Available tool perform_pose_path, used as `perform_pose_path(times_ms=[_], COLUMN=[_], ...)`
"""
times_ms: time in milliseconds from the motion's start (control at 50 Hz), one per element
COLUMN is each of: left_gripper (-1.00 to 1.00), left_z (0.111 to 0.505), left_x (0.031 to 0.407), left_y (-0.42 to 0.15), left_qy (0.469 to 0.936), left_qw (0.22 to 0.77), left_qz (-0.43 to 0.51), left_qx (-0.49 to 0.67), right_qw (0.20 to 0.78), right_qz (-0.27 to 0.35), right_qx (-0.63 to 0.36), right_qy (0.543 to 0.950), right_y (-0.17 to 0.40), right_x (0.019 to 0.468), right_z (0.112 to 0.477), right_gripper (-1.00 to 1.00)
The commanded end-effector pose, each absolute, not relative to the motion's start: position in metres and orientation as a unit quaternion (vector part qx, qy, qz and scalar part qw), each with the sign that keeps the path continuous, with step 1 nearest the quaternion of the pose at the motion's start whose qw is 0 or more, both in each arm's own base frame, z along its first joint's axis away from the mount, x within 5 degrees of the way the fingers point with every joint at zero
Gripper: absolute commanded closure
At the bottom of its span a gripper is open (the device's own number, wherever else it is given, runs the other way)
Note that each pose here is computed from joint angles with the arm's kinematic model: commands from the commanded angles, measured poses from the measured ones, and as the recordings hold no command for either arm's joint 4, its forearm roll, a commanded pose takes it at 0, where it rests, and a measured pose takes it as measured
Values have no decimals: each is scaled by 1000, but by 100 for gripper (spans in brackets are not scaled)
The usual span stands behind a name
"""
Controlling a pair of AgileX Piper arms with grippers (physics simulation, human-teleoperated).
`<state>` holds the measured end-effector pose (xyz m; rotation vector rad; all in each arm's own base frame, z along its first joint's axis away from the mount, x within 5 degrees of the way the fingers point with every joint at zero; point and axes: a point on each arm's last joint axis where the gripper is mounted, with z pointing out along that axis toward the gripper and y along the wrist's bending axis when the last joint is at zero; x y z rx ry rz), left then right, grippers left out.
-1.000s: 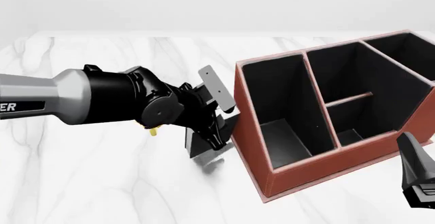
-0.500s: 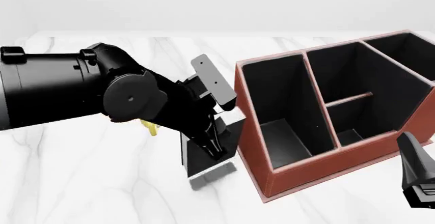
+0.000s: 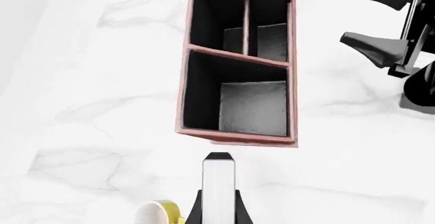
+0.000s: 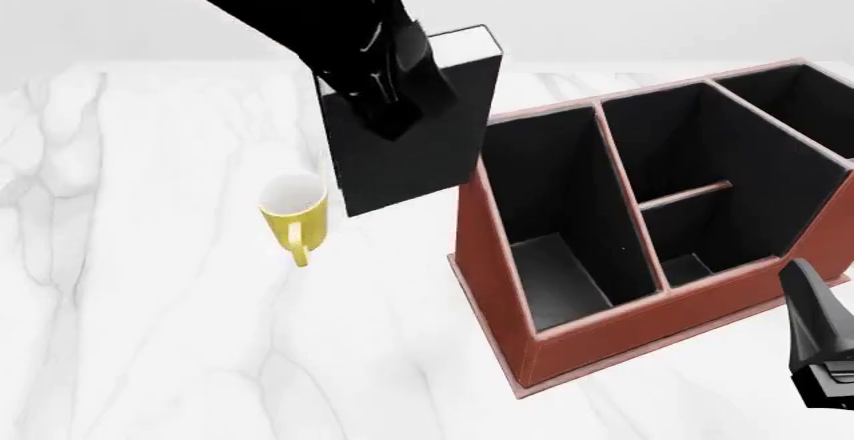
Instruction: Pick up the book and place it in the back compartment of the caddy.
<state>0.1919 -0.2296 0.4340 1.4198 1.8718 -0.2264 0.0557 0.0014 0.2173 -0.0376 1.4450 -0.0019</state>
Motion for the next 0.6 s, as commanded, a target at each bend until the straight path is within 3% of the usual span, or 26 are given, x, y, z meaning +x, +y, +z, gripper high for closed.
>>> perform_pose_path(times_ms=[20, 360, 600], left_gripper=[100, 100, 100], left_z=[523, 543, 537], left_x=[183, 178, 172], left_y=[-216, -269, -312], left_qy=[664, 613, 601], left_qw=[467, 508, 511], left_qz=[-71, -112, -149], left_qx=[579, 594, 597], right_qw=[750, 750, 751], right_qz=[0, 0, 0], right_qx=[-16, -17, -18], right_qy=[662, 661, 660], right_y=[1, 1, 2], right_x=[56, 56, 56], right_z=[217, 217, 218], right_gripper=[-100, -100, -100])
